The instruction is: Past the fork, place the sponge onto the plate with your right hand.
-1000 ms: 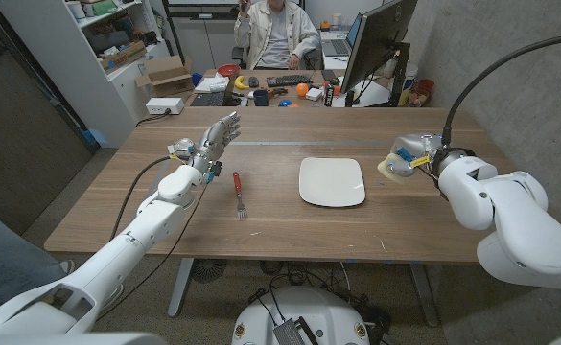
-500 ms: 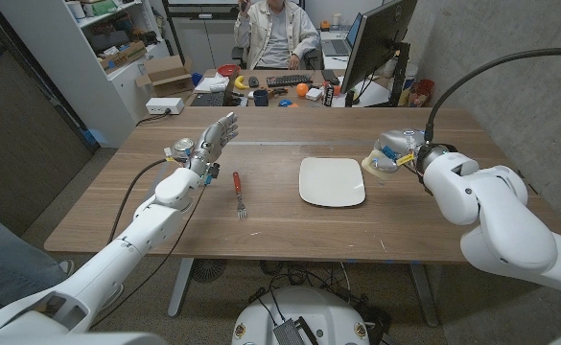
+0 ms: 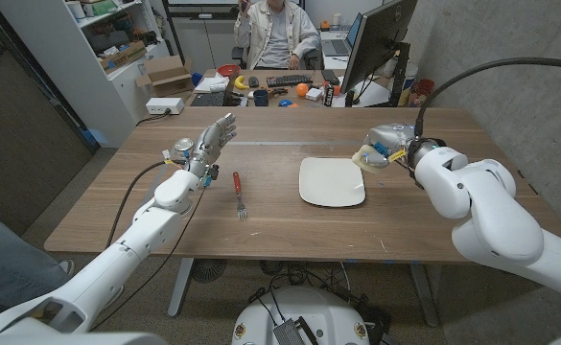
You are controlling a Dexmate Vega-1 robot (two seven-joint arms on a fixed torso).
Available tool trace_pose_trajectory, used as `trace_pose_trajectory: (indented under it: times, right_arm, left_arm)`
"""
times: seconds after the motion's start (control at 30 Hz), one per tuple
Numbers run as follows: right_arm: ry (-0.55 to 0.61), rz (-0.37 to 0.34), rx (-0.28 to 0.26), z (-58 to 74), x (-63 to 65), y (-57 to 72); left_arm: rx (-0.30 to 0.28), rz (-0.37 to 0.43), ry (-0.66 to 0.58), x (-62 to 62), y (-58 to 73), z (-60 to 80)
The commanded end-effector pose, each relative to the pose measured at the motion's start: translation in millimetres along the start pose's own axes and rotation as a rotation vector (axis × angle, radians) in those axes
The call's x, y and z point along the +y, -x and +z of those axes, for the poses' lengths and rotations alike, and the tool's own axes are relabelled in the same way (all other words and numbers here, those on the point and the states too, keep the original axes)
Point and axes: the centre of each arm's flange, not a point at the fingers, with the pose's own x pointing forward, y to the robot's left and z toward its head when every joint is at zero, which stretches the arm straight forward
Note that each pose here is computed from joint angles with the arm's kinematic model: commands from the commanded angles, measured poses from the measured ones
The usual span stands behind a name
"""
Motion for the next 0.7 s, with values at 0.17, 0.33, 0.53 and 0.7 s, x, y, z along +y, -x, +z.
trace_pose_trajectory:
  times: [0.17, 0.33, 0.53, 0.7]
  right_arm:
    - [0.013, -0.007, -0.079, 18.0, -4.3, -15.5]
    - [0.012, -0.016, -0.109, 25.6, -5.1, -25.1]
    - [0.02, -0.027, -0.137, 36.4, -3.3, -39.9]
    - [0.037, -0.03, -0.155, 45.6, 2.0, -52.6]
  left_arm:
    - [-0.009, 0.002, -0.008, -4.5, 2.3, 6.4]
    - [-0.009, 0.008, -0.021, -4.5, 3.7, 10.8]
    - [-0.011, 0.017, -0.021, -4.4, 3.6, 12.1]
    - [-0.002, 0.01, -0.019, -6.0, 2.7, 10.5]
